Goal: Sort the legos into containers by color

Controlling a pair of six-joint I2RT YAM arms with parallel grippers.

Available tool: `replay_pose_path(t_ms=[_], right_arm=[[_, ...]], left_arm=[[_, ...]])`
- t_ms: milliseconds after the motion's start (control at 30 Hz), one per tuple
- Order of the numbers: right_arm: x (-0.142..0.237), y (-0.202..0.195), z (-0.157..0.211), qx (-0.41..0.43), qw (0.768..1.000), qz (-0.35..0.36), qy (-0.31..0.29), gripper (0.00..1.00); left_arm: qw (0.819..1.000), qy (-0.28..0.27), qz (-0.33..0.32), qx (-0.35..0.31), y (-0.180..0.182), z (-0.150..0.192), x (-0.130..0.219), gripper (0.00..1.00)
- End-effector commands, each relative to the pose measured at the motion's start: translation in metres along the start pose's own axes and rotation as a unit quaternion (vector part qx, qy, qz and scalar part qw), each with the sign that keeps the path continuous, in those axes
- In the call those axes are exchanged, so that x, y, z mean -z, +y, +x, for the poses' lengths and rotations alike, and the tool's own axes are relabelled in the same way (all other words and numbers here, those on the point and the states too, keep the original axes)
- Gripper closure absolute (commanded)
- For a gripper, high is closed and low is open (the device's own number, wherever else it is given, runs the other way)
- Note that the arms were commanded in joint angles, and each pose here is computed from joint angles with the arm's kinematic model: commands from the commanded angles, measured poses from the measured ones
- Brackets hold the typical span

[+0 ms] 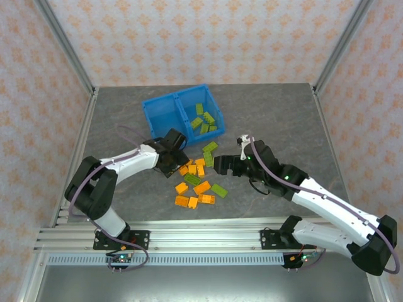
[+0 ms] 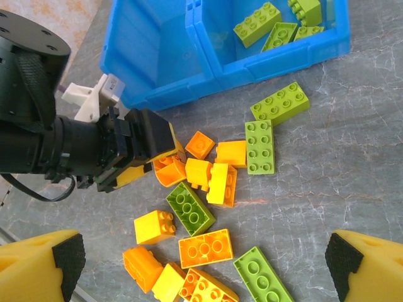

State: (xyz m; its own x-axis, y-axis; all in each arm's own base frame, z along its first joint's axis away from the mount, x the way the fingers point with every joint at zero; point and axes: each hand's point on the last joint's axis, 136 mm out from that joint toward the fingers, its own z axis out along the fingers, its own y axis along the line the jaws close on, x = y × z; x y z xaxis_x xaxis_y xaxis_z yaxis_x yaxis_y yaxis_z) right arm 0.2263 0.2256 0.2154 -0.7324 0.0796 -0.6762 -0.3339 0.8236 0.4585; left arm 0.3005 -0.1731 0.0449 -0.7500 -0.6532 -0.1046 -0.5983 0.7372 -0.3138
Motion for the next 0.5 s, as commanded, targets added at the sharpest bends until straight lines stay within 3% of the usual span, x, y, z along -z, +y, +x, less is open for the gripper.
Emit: replay_pose_path(t_ms=[0, 167, 300, 367, 467], right_arm=[[0.003, -0.004, -0.001, 0.002, 1.000, 0.010, -0.009, 0.01], [0.001, -0.002, 0.005, 0.001, 1.000, 0.002, 0.007, 0.01], [-0.001, 0.010, 0.020, 0.023, 0.998, -0.030, 0.053, 0.01], [0.000, 0.020, 0.027, 0.034, 0.995, -0.058, 0.075, 0.01], [0.005, 0.031, 0.025, 0.037, 0.993, -0.085, 0.080, 0.01]], left_arm=[[1.000, 0.008, -0.012, -0.001, 0.004, 0.006, -0.007, 0.44], [1.000, 0.009, -0.027, -0.011, 0.014, 0.008, -0.011, 0.62], [0.999, 0.004, -0.033, -0.020, 0.016, 0.006, -0.003, 0.74], [0.999, -0.007, -0.031, -0.031, 0.013, 0.001, 0.010, 0.78], [0.995, -0.067, -0.029, -0.066, 0.003, -0.022, 0.050, 0.79]])
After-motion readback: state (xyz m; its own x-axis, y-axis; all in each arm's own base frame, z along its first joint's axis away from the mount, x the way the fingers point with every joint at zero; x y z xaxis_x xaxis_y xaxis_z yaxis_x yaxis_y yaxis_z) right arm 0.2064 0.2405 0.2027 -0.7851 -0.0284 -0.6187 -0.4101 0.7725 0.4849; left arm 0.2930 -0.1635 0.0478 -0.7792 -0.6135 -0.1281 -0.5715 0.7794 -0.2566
